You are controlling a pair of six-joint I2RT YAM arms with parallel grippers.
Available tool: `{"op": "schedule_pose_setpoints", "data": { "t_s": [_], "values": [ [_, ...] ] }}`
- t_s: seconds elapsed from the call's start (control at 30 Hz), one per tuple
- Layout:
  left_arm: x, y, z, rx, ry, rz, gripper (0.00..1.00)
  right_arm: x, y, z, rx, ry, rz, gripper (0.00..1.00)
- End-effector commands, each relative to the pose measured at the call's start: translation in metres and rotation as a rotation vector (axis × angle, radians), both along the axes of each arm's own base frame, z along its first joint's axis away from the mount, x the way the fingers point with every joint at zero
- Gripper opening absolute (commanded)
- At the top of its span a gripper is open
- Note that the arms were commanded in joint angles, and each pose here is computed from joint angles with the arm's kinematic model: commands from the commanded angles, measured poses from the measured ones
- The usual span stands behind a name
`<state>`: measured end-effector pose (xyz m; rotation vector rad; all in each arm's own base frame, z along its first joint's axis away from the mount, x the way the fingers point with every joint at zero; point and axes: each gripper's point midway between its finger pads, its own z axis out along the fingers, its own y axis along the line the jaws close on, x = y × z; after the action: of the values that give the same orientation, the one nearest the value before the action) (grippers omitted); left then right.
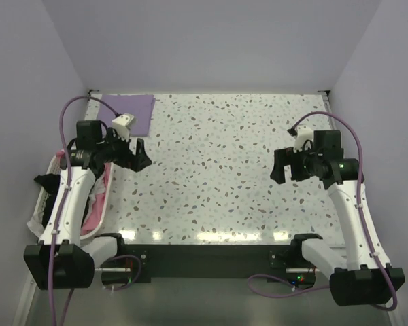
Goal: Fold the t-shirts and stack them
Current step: Grab the tshirt from the pile
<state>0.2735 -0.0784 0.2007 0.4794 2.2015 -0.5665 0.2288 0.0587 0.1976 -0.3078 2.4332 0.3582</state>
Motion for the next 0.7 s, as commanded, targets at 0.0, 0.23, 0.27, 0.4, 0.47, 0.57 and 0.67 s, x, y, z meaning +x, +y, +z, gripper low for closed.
{"op": "schedule_pose_setpoints", "data": {
  "t_s": [0.0,0.23,0.27,0.4,0.47,0.57,0.67],
  "values": [
    [0.03,0.012,0.02,0.052,-0.046,0.029,1.0,0.006,-0.001,0.002,-0.006,-0.013,0.002,0.99],
    [0.046,0.08,0.024,0.19,0.112,0.173,1.0,0.005,0.013,-0.009,0.041,0.095,0.102,0.99],
    [0.044,0.089,0.029,0.207,0.092,0.16,1.0,0.005,0.016,-0.011,0.054,0.097,0.116,0.99],
    [0.009,0.148,0.024,0.258,0.145,0.223,1.0,0.006,0.019,-0.019,0.069,0.133,0.142,0.99],
    [-0.003,0.171,0.015,0.317,0.163,0.225,1.0,0.006,0.019,-0.021,0.067,0.143,0.142,0.99],
    [-0.026,0.203,-0.007,0.329,0.234,0.258,1.0,0.005,0.024,-0.021,0.089,0.148,0.161,0.99],
    [-0.053,0.238,-0.037,0.293,0.318,0.325,1.0,0.007,0.024,-0.026,0.096,0.168,0.164,0.99]
  ]
}}
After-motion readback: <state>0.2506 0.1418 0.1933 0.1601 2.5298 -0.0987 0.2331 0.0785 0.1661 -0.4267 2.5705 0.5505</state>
